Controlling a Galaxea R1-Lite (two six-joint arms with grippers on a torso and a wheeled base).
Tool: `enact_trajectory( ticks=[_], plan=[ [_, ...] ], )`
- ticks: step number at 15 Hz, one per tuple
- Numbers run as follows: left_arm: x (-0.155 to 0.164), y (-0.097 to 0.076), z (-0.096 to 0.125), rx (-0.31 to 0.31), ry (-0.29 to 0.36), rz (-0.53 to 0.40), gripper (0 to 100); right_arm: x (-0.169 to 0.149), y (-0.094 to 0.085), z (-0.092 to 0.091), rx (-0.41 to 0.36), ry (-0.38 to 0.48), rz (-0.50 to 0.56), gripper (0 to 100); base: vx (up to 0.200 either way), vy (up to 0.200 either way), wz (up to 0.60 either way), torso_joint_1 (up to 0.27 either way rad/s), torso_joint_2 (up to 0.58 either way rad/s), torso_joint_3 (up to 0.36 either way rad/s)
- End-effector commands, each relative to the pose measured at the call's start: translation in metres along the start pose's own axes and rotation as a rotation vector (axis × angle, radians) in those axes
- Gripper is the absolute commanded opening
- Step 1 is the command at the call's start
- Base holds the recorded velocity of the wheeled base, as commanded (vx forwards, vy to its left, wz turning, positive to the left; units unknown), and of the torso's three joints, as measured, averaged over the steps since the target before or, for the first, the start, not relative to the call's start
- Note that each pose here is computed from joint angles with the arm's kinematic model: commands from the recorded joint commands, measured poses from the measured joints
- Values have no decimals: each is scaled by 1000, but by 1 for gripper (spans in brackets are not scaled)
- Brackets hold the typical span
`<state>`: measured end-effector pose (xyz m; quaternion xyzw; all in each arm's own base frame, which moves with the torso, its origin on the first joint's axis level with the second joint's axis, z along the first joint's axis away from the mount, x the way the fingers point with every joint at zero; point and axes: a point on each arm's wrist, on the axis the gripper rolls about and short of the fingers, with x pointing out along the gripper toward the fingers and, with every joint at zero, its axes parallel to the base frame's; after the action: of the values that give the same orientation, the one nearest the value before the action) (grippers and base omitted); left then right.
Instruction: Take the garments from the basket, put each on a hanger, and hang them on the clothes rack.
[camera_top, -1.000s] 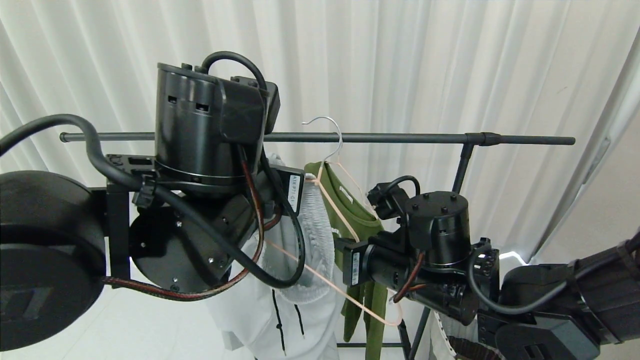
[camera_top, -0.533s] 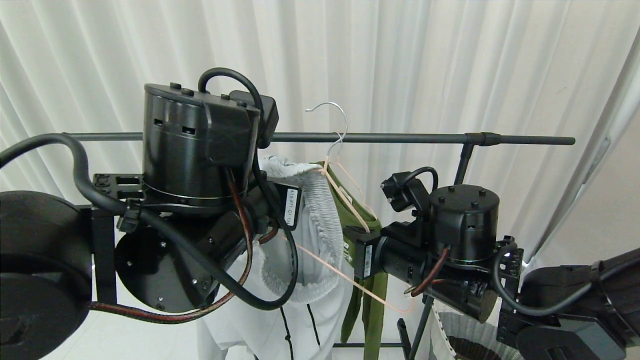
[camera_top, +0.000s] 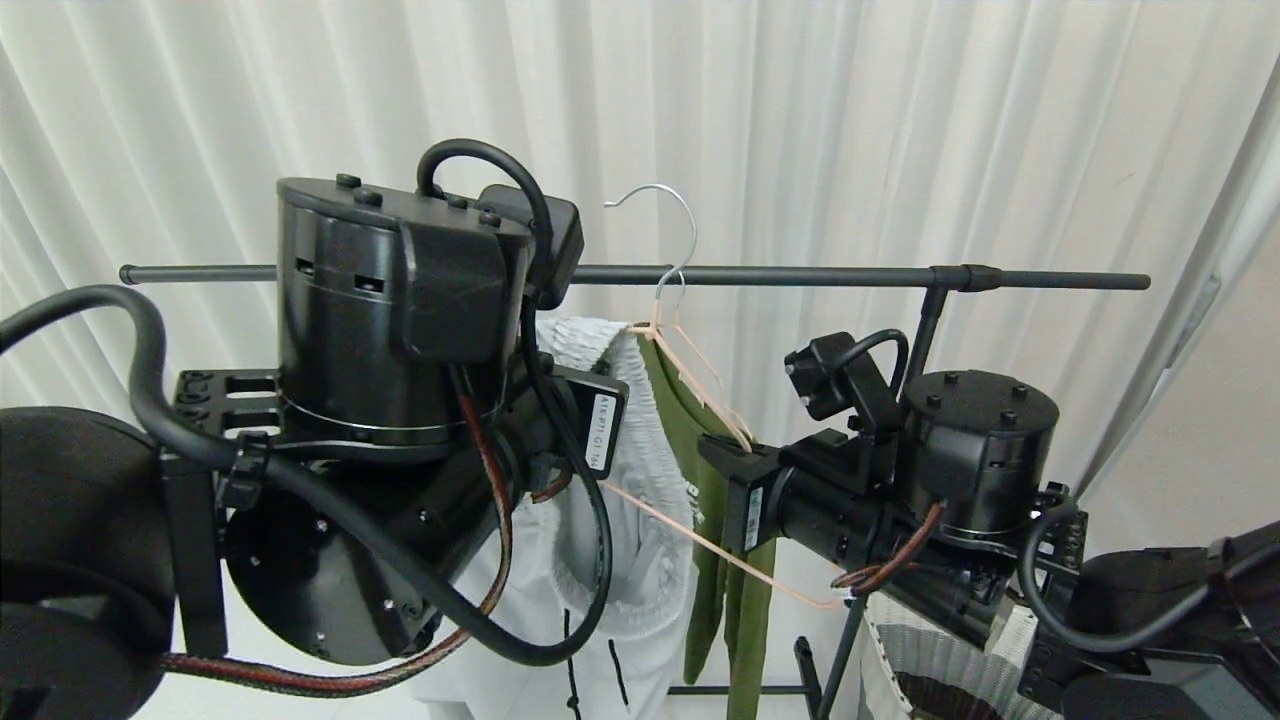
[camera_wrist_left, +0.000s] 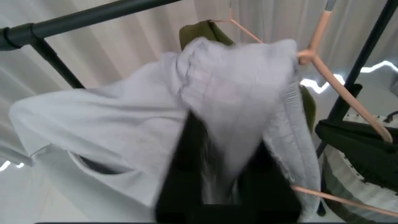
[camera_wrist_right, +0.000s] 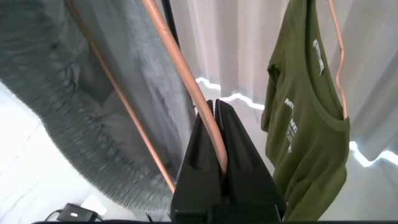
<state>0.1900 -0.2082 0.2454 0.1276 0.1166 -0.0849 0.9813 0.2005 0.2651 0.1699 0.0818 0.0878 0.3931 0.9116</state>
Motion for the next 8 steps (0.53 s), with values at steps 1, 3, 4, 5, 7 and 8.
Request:
enact_trajectory(
  ticks=[1,3,4,5,7,8],
  plan=[
    [-1,-1,0,0,-2,-2,100,-8,1,8,4,-31,6,0,0,0,0,0,0,0],
    [-1,0,1,-14,-18,-1,100,-10,2,15,8,-80,14,0,0,0,0,0,0,0],
    [0,-1,0,-23,-29,-1,100,-12,2,14,7,-91,17,0,0,0,0,0,0,0],
    [0,-1,-2,-17,-46,0,100,-13,1,13,1,-103,19,0,0,0,0,0,0,0],
    [0,0,-12,21,-91,6,100,-15,-6,9,-29,-106,-1,0,0,0,0,0,0,0],
    [-3,2,-17,57,-106,10,100,-15,-11,11,-39,-112,-17,0,0,0,0,0,0,0]
  ],
)
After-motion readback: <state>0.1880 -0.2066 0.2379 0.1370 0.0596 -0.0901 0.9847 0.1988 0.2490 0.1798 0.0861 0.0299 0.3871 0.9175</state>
